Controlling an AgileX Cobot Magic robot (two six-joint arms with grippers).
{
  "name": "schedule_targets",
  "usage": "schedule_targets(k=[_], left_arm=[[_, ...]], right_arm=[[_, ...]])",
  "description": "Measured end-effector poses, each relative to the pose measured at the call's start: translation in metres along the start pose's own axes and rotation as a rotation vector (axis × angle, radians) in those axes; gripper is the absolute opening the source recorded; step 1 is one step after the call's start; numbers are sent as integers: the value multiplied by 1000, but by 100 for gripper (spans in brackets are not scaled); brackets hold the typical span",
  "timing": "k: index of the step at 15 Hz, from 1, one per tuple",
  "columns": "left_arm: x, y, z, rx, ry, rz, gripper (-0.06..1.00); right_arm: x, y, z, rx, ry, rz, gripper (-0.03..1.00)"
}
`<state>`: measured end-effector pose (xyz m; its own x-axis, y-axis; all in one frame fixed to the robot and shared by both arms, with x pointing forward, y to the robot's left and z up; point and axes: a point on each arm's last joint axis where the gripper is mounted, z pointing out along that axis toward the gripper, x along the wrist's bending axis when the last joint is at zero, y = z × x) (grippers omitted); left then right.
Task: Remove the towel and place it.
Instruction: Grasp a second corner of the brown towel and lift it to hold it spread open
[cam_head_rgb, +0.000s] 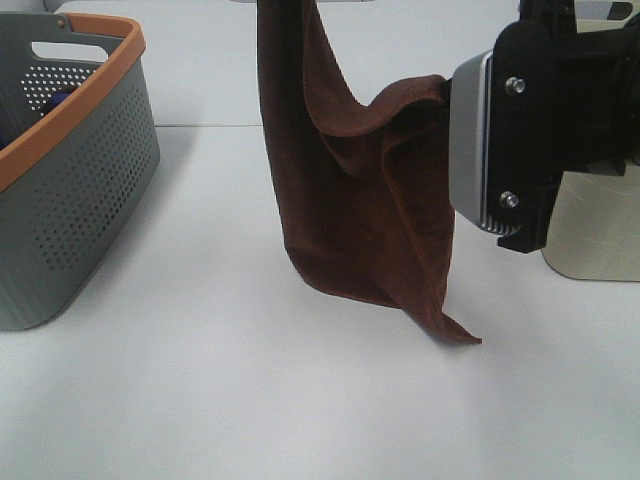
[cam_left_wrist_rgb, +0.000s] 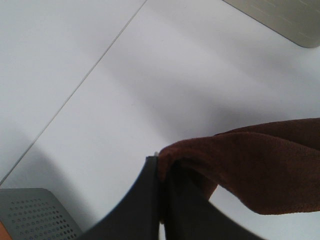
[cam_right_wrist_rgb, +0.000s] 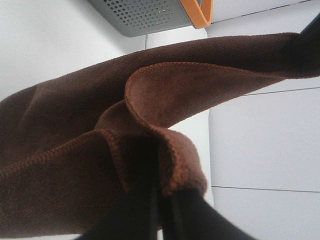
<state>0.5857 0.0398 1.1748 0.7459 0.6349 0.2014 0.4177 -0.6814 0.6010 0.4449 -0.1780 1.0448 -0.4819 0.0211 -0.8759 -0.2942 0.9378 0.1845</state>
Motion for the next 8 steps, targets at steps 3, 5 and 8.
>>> schedule_targets(k=[3,5,8], left_arm=[[-1,0,0,-4,-15,-21,0],[-1,0,0,-4,-16,-40,0],[-2,0,0,-3,-19,-84,0]], right_arm=[[1,5,-1,-55,17,272,2],[-2,9,-6,-100,23,523,2],[-7,14,-16,-174,42,850,2]])
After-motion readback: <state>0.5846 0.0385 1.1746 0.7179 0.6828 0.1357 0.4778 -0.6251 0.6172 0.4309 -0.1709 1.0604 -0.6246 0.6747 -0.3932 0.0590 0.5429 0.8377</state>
